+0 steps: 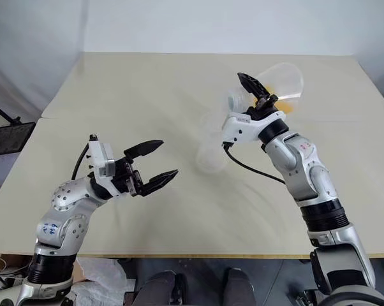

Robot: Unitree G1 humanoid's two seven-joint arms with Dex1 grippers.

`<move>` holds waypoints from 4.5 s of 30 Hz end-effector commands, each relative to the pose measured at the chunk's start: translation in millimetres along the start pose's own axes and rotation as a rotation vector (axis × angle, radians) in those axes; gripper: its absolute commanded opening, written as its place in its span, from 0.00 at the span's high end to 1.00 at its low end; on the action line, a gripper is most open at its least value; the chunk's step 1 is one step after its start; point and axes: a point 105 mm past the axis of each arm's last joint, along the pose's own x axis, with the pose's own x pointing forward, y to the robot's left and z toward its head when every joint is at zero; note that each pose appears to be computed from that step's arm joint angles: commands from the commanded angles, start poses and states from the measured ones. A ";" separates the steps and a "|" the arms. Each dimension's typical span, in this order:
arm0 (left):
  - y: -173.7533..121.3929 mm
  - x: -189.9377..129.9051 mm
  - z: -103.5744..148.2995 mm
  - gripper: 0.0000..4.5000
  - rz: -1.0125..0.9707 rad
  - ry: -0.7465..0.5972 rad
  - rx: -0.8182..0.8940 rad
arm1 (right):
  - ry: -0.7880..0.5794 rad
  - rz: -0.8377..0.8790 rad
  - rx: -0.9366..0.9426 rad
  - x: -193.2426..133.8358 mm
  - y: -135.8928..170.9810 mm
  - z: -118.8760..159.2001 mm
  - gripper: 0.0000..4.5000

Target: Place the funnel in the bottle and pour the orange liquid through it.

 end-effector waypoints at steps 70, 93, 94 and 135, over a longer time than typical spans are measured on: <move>2.2 9.1 9.9 0.00 0.048 -0.059 0.074 | -0.108 -0.100 -0.381 9.2 -19.2 14.4 0.41; 1.9 11.2 9.8 0.00 0.054 -0.069 0.081 | -0.119 -0.133 -0.438 10.0 -21.8 16.6 0.41; 1.7 11.3 9.9 0.00 0.055 -0.070 0.081 | -0.119 -0.133 -0.439 10.2 -21.6 16.3 0.41; 1.8 13.5 10.9 0.00 0.080 -0.088 0.086 | -0.131 -0.121 -0.466 12.7 -17.0 15.4 0.41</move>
